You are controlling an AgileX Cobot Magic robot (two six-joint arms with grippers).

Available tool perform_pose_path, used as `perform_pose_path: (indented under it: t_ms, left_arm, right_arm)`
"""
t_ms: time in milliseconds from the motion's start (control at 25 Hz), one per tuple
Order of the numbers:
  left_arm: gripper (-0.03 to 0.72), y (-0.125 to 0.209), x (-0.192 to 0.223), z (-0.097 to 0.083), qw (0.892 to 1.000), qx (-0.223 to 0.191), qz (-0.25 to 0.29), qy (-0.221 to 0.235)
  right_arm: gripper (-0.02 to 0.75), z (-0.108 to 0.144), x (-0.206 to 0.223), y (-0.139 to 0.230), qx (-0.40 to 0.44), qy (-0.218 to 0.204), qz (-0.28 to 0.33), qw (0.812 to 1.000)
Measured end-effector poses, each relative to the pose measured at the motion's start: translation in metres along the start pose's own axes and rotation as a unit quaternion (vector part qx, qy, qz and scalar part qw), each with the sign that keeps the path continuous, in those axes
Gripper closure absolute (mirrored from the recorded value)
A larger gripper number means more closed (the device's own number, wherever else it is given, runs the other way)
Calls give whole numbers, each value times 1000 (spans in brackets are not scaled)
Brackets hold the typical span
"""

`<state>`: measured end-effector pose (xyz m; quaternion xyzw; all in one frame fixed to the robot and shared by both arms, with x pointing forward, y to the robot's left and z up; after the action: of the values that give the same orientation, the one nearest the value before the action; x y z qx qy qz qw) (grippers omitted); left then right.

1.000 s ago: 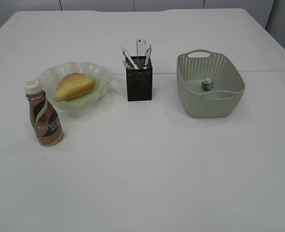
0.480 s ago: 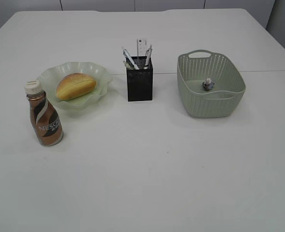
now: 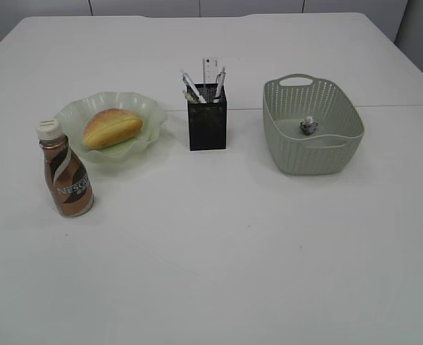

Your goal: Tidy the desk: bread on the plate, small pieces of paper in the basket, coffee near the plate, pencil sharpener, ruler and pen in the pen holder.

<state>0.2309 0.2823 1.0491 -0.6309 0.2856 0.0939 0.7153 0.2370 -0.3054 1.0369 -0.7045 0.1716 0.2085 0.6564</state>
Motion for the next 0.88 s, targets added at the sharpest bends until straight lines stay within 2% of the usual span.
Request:
perform_pose_path:
  t_ms: [880]
  left_arm:
    - [344, -3, 0, 0, 1000, -1, -15, -2]
  right_arm:
    - [388, 0, 0, 0, 0, 0, 0, 1000]
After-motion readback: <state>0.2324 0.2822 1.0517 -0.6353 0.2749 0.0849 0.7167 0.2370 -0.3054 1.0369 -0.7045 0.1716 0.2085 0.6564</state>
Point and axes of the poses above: a point on each arm's last joint axis where the gripper is mounted, x pointing out along that axis toward the gripper, z along the wrist's bending axis when the last joint is at zero, y = z × x, the point moved 1 cm from there along x, pointing out along that axis toward the gripper
